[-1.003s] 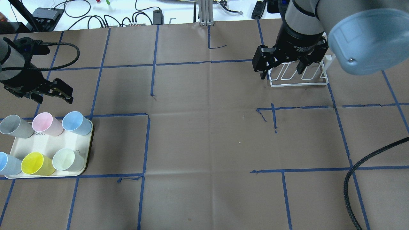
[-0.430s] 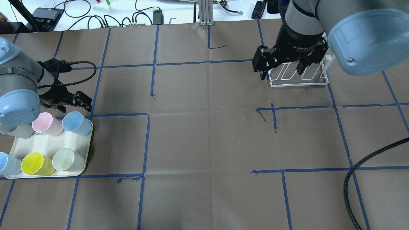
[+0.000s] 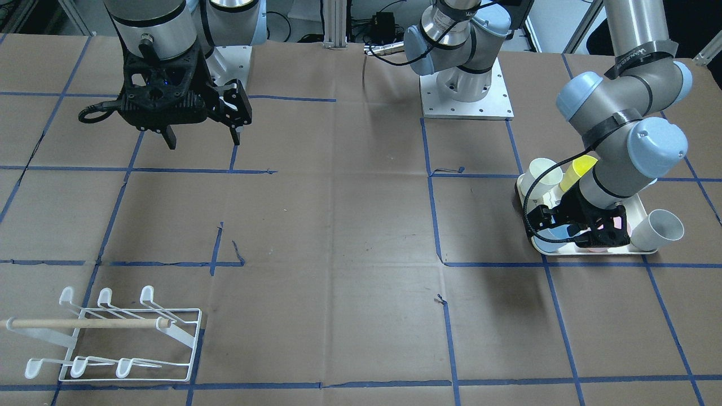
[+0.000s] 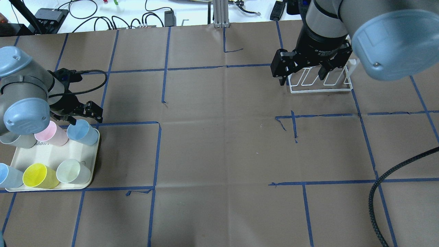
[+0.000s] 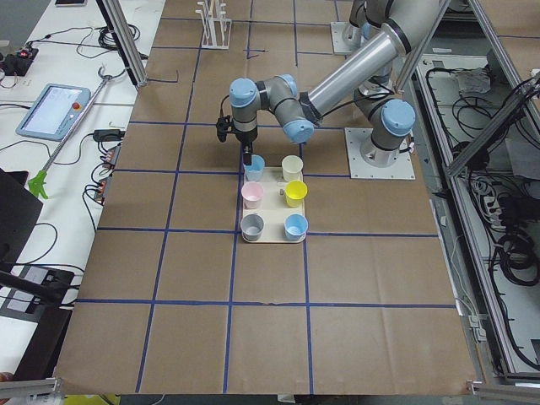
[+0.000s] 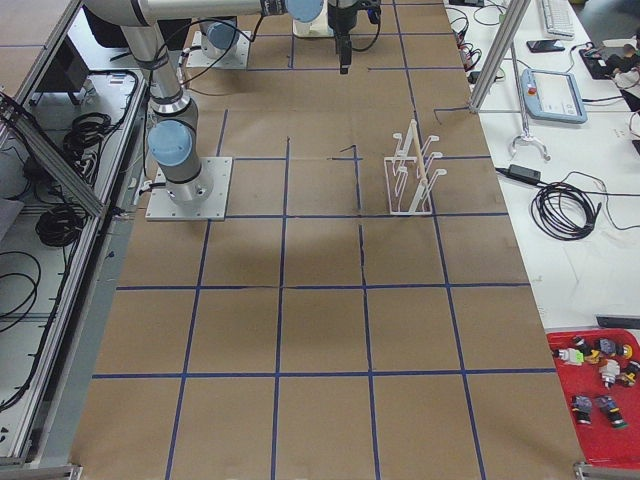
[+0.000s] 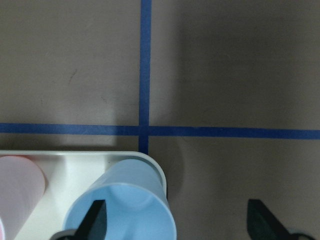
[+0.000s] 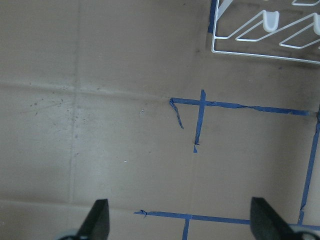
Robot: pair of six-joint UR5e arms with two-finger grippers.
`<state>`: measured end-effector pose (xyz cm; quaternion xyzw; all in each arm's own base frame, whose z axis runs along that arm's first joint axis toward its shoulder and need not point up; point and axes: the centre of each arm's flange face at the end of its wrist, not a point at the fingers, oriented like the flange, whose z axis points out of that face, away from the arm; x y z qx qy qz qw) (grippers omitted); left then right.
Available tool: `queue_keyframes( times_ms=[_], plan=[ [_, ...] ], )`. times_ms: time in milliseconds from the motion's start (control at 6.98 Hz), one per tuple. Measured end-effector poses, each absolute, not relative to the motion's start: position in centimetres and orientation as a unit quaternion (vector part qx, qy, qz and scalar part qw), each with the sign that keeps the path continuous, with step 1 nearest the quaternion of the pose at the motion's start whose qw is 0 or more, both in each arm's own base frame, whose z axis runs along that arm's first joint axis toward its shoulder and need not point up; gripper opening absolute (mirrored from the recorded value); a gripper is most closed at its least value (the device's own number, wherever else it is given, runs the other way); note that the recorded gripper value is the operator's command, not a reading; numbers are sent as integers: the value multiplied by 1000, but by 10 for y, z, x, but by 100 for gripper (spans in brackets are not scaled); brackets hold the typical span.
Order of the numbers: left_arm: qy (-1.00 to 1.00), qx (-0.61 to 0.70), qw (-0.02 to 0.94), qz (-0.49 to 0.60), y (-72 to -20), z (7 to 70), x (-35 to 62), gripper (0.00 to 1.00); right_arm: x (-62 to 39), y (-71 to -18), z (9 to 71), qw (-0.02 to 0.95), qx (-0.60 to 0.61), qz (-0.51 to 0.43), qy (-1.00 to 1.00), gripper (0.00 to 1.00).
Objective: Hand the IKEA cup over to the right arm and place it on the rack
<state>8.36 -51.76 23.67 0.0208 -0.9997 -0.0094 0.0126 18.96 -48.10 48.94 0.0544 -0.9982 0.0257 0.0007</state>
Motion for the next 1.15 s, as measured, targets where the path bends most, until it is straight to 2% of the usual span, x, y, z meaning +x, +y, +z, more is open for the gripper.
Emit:
queue_keyframes(
  times_ms=[287, 430, 717, 860, 1147],
  plan=[
    [-1000, 23, 5, -3, -507, 222, 80, 99, 190, -481, 489, 1, 54, 26, -998, 100],
    [-1000, 23, -2, -2, -504, 222, 80, 95, 190, -481, 489, 1, 54, 26, -998, 100],
    [-1000, 23, -15, -1, -502, 226, 82, 75, 190, -481, 489, 1, 54, 26, -998, 100],
    [-1000, 23, -16, 0, -503, 229, 82, 56, 190, -481, 489, 1, 54, 26, -998, 100],
    [-1000, 23, -17, 5, -503, 234, 82, 10, 190, -481, 489, 1, 54, 26, -998, 100]
  ],
)
